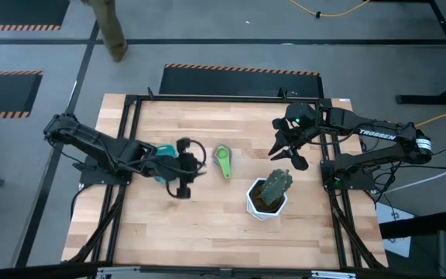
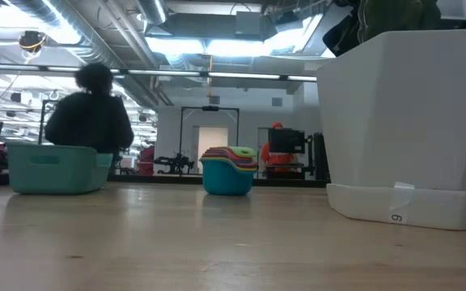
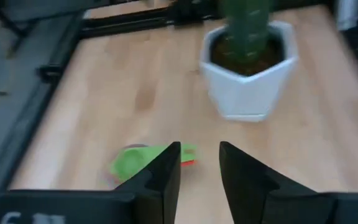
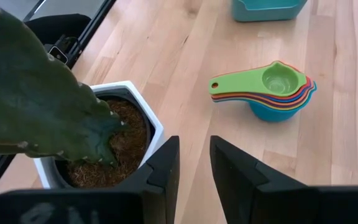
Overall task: Nest measuring cups in basket
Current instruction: Put the nested measuring cups into the blue bin
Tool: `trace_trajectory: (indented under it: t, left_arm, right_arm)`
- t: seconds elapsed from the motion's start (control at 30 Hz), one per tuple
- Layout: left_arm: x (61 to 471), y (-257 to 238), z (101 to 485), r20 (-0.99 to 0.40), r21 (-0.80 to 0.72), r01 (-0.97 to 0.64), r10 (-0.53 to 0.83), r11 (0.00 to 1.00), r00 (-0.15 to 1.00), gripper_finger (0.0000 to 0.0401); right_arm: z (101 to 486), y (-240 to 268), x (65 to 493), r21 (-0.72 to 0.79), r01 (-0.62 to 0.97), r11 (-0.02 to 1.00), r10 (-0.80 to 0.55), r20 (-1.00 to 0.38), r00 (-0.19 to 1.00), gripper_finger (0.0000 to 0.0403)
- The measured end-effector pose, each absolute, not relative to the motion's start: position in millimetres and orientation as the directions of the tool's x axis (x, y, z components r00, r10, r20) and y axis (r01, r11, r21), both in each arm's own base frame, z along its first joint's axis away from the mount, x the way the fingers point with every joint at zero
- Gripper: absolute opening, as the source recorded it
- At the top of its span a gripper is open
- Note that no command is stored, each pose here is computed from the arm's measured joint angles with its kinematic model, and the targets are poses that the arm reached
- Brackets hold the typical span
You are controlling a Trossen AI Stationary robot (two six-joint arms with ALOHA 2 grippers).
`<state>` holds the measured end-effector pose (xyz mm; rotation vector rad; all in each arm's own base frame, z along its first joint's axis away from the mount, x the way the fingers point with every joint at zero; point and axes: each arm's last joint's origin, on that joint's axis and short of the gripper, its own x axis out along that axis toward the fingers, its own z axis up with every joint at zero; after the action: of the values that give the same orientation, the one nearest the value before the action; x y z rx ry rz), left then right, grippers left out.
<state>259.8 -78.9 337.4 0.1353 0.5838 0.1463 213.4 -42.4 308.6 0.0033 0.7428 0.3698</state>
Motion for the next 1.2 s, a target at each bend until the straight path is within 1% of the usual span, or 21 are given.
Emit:
trace_trajectory:
  t: [0.07, 0.13, 0.53, 0.63, 0.77, 0.9, 1.03, 1.2]
  left_arm:
    - [260, -79, 338, -0.537, 0.112, -0.103, 0.148, 0.988, 0.83, 0.0107]
    - [260, -78, 338, -0.536, 0.078, -0.135, 0.156, 0.988, 0.83, 0.0107]
    - [261, -76, 339, -0.532, 0.08, -0.146, 0.166, 0.986, 0.831, 0.0107]
    - [262, -75, 339, -0.524, 0.088, -0.176, 0.196, 0.98, 0.829, 0.0111]
    - [262, -71, 340, -0.499, 0.065, -0.285, 0.278, 0.956, 0.821, 0.0112]
    - [262, -69, 340, -0.494, 0.056, -0.313, 0.299, 0.948, 0.817, 0.0113]
    - [263, -68, 340, -0.495, 0.058, -0.313, 0.3, 0.948, 0.816, 0.0125]
    - [263, -68, 339, -0.496, 0.079, -0.301, 0.3, 0.95, 0.815, 0.0157]
  right_arm:
    - [309, -42, 213, 0.133, -0.328, 0.935, 0.33, -0.66, 0.675, 0.0094]
    - [309, -42, 213, 0.132, -0.328, 0.935, 0.33, -0.66, 0.675, 0.0094]
    - [309, -42, 213, 0.134, -0.326, 0.936, 0.33, -0.66, 0.675, 0.0094]
    - [309, -42, 213, 0.135, -0.326, 0.936, 0.33, -0.66, 0.675, 0.0094]
    - [309, -42, 213, 0.134, -0.326, 0.936, 0.33, -0.66, 0.675, 0.0094]
    - [309, -42, 213, 0.14, -0.321, 0.937, 0.33, -0.66, 0.675, 0.0094]
    - [309, -42, 213, 0.151, -0.311, 0.938, 0.33, -0.66, 0.675, 0.0094]
    - [309, -42, 213, 0.151, -0.312, 0.938, 0.33, -0.66, 0.675, 0.0094]
